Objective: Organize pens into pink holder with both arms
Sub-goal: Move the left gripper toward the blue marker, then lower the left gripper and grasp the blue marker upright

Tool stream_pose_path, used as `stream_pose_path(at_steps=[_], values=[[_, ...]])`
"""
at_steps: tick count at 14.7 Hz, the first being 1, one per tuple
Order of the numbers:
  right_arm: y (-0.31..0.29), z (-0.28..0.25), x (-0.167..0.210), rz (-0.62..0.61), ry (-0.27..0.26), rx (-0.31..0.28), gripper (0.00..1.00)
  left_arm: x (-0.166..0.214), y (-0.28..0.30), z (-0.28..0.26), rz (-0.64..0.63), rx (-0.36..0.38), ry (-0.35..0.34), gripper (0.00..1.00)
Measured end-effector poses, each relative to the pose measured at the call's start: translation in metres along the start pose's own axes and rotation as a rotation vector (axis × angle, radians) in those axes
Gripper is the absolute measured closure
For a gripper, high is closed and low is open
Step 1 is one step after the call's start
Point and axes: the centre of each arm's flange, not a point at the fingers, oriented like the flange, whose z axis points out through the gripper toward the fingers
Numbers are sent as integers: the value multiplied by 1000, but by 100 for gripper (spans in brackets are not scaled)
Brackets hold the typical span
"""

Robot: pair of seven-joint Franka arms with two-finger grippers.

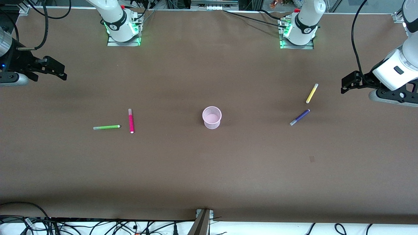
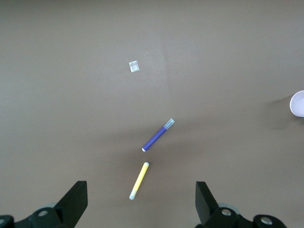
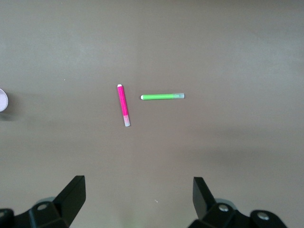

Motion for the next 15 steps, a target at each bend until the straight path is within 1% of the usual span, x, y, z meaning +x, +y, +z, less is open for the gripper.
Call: stream_pose_path(at_steps=[4,5,7,9,11,14,15], values=[[0,1,-1,0,-14,0,0,2,4,3,32,-1,-6,0],[0,1,-2,0,-15,0,0,3,3,6,68,-2,-10,0],[0,1,-2,0,-15,0,0,7,-1,16,192,-7,-27,0],[0,1,-2,-1,-15,0,0,13,-8,35,308,-20,-62,0],[0,1,-2,-1,-15,0,0,19,-13,65,402,-42,-113,0],[-1,1,-2,-1,-15,0,0,24,-18,114,473,-80,-193,0],[-1,1,-2,-1,-15,0,0,25,-22,131,487,-90,-209,0]])
